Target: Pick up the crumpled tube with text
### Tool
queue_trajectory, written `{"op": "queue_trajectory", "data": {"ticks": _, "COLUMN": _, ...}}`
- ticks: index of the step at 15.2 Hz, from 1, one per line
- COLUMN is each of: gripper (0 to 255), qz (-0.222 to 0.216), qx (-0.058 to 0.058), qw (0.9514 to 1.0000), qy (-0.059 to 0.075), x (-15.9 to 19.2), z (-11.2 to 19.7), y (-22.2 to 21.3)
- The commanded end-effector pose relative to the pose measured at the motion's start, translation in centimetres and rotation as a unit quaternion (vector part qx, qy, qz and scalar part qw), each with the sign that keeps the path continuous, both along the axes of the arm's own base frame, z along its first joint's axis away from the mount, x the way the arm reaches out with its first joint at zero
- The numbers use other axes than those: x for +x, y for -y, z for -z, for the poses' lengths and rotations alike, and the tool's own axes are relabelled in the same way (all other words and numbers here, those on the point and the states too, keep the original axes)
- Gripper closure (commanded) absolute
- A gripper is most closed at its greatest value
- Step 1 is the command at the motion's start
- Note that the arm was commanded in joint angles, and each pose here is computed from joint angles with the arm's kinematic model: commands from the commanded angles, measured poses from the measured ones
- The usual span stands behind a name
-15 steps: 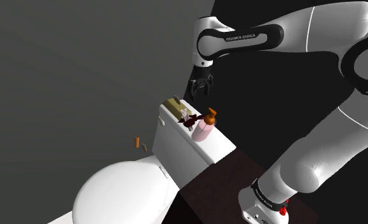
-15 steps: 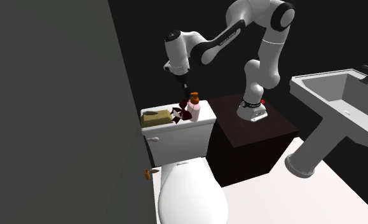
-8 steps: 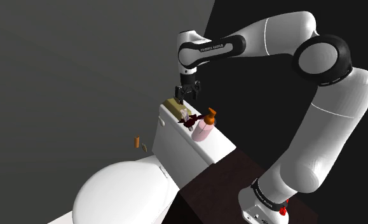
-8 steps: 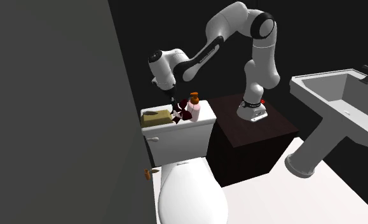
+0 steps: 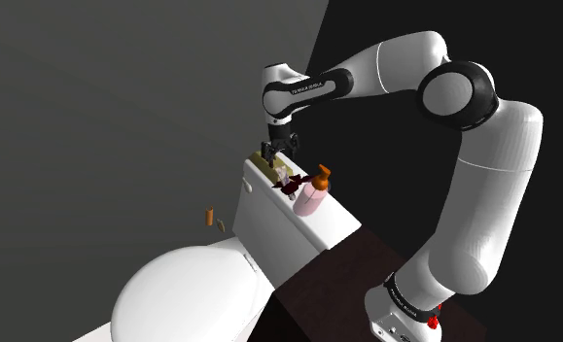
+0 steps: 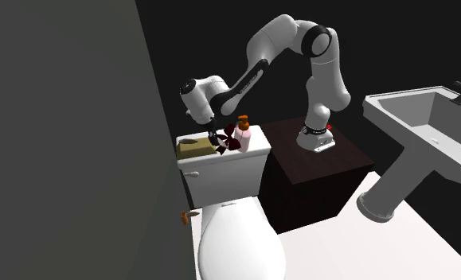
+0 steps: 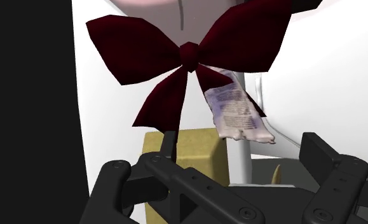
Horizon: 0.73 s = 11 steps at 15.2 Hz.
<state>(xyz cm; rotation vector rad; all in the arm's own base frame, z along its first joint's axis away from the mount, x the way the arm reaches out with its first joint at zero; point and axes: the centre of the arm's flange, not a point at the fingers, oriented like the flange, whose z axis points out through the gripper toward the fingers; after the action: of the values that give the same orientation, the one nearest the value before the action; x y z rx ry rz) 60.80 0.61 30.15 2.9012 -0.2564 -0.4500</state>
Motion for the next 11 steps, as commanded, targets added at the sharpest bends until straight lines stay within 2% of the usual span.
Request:
{"op": "queue_trajectory", "data": {"ticks": 1, "gripper": 0, "qz": 0.0, "qx": 0.0, "qw": 1.0, "qy": 0.0, "x": 0.08, "z": 1.1, "y": -0.02}}
{"op": "queue_trajectory", "data": {"ticks": 3, "gripper": 0, "qz": 0.0, "qx": 0.0, "qw": 1.0, "qy": 0.0, "x": 0.08, "z": 1.4, "y": -0.02}}
{"op": "queue_trajectory", "data": {"ticks": 4, "gripper": 255, "qz": 0.0, "qx": 0.0, "qw": 1.0, "qy": 0.0, "x": 0.17, "z": 1.44, "y": -0.08}}
{"op": "queue_trajectory", "data": {"ticks": 11, "gripper": 255, "qz": 0.0, "qx": 0.0, "qw": 1.0, "qy": 0.0, "x": 0.11, "z": 1.44, "y": -0.09}}
